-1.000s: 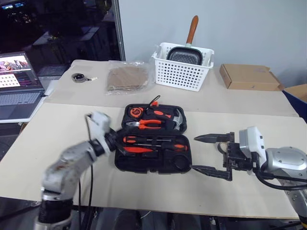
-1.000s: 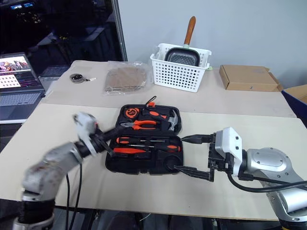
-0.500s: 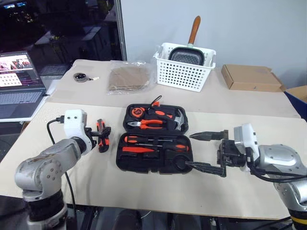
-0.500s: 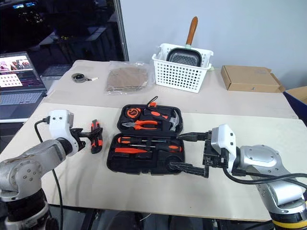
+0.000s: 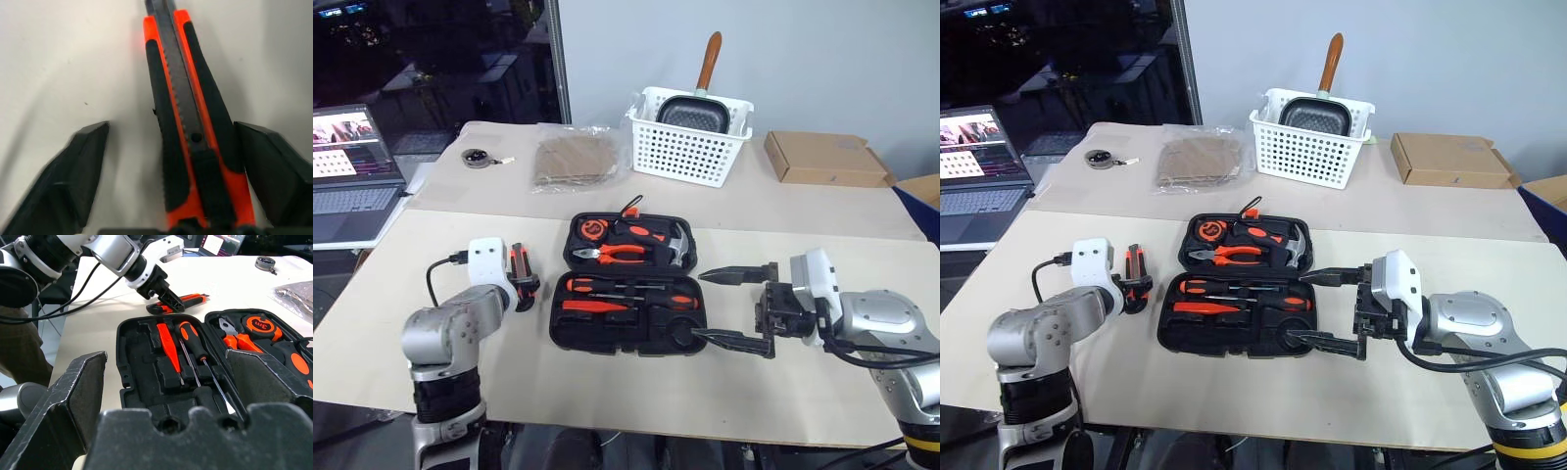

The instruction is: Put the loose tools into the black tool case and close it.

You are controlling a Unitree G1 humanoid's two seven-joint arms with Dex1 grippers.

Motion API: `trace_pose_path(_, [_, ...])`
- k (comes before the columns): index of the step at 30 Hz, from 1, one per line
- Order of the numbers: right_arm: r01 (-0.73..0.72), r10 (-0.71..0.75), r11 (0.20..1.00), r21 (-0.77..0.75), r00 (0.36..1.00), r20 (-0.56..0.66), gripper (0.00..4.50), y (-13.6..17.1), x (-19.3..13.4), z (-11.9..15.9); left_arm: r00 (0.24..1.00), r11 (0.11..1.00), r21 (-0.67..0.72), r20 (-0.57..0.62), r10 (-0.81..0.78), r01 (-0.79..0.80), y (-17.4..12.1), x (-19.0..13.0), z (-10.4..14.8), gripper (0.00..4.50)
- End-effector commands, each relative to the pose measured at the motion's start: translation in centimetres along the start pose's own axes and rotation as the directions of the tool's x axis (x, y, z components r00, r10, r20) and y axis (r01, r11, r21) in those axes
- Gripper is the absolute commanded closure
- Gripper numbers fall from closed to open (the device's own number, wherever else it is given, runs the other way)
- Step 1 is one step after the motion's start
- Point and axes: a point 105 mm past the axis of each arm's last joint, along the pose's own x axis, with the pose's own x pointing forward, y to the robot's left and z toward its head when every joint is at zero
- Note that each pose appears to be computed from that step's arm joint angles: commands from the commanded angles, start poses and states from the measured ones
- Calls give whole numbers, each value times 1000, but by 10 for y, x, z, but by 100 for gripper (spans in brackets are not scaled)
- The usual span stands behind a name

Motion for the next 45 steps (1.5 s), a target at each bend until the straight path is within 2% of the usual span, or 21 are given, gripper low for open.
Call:
trace_pose_path(1, [10,-9,998,-59,1000,16,0,1,-1,11,999,999,-22,23,-29,29,-2,1,0,194])
trace_pose_path(4, [14,-13,998,-59,1000,16,0,1,-1,11,998,999,-23,44,-39,40,-1,-1,2,273])
trace_pose_path(6, [17,-16,998,-57,1000,17,0,1,-1,11,997,998,1,53,-58,58,1,-5,2,276])
trace_pose_path(9, [24,-23,998,-51,1000,18,0,2,0,9,981,989,97,147,-127,113,8,-17,17,276])
trace_pose_path(10, [25,-24,998,-51,1000,18,0,3,0,9,965,979,116,183,-186,166,5,-22,24,276])
trace_pose_path(12, [31,-30,998,-48,999,19,0,3,0,9,874,909,178,255,-414,378,-17,-44,45,276])
trace_pose_path(13, [33,-32,998,-48,999,18,0,3,-1,9,824,861,212,255,-506,463,-27,-53,49,276])
trace_pose_path(15, [41,-41,998,-46,999,16,0,3,-2,8,680,658,373,90,-728,654,-53,-79,40,276])
trace_pose_path(16, [44,-43,998,-45,999,15,0,3,-2,8,613,546,435,-18,-790,716,-63,-90,31,276])
trace_pose_path(18, [47,-46,998,-44,999,14,0,3,-3,8,536,400,498,-162,-829,769,-70,-100,18,276])
trace_pose_path(23, [60,-60,998,-37,998,-3,0,7,-10,7,415,28,638,-466,-781,770,-82,-96,-12,276])
trace_pose_path(27, [72,-73,997,-30,996,-43,0,11,-21,4,387,-129,665,-569,-726,735,-85,-81,-20,276])
trace_pose_path(37, [63,-69,997,-51,989,-131,0,18,-48,-1,305,-310,639,-666,-681,704,-94,-64,-29,276])
trace_pose_path(42, [77,-84,995,-57,987,-134,0,17,-49,-1,275,-371,622,-698,-661,689,-96,-63,-36,276])
trace_pose_path(45, [80,-87,995,-54,988,-131,0,20,-46,0,260,-366,614,-695,-670,699,-102,-66,-40,276])
